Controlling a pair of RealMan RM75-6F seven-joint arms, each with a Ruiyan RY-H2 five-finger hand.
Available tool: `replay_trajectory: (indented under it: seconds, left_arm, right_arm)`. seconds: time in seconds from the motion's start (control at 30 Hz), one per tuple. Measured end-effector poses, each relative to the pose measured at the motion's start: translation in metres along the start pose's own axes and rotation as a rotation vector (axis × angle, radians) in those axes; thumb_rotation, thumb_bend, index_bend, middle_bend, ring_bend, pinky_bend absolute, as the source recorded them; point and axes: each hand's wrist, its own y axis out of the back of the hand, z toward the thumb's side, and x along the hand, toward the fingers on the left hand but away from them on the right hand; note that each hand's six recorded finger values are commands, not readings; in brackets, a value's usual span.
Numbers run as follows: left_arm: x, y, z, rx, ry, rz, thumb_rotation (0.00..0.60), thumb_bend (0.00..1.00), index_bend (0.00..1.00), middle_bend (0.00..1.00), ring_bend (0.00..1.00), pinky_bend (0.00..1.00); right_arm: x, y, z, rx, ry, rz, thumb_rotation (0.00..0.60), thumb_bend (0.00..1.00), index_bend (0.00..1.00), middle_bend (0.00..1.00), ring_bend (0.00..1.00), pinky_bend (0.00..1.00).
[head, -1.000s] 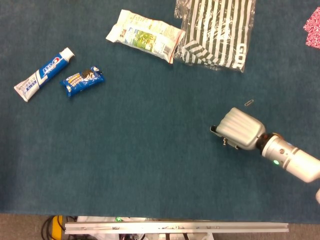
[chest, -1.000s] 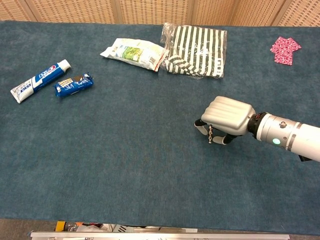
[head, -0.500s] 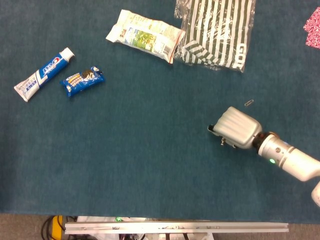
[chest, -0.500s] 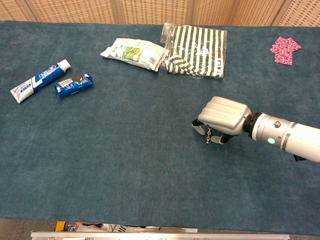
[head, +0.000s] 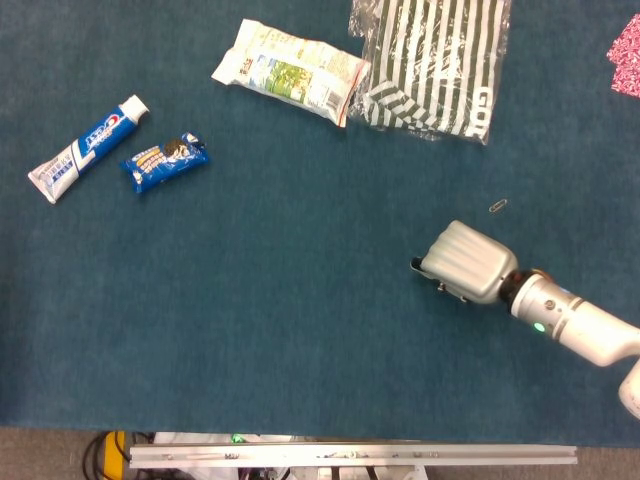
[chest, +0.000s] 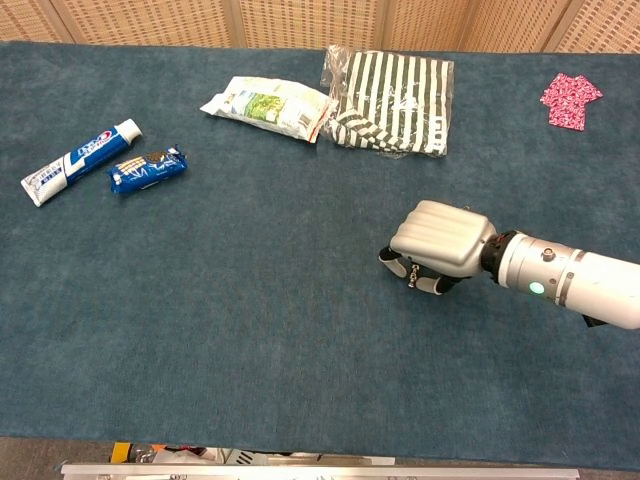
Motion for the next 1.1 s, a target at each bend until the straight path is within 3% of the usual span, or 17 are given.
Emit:
replay_trajectory:
  seconds: [0.33,0.6,1.1]
  left_arm:
    - [-0.001,0.0,-0.003,-0.004,0.004,0.003,0.6,0.19,0.0,0.07,0.06,0.04]
    - [0.0,-0.001,-0.003,-0.004,0.0,0.002,0.6,0.19,0.0,0.07,0.06,0.04]
    - [-0.001,0.002,0.003,0.0,-0.016,0.006,0.6,0.19,0.0,0.07,0.06,0.04]
  right_arm:
    - [-0.002,0.001,0.003,-0.004,0.002,0.0,0.6,0.38,0.56,1.0,1.0,1.0]
    - [0.001,0.003,0.0,-0.02,-0.014,-0.016,0.6,0.39,0.6,1.0,1.0,1.0]
    - [0.033,0.031,-0.034,-0.152,-0.127,-0.166,0.6,0.41,0.69,1.0,1.0,1.0]
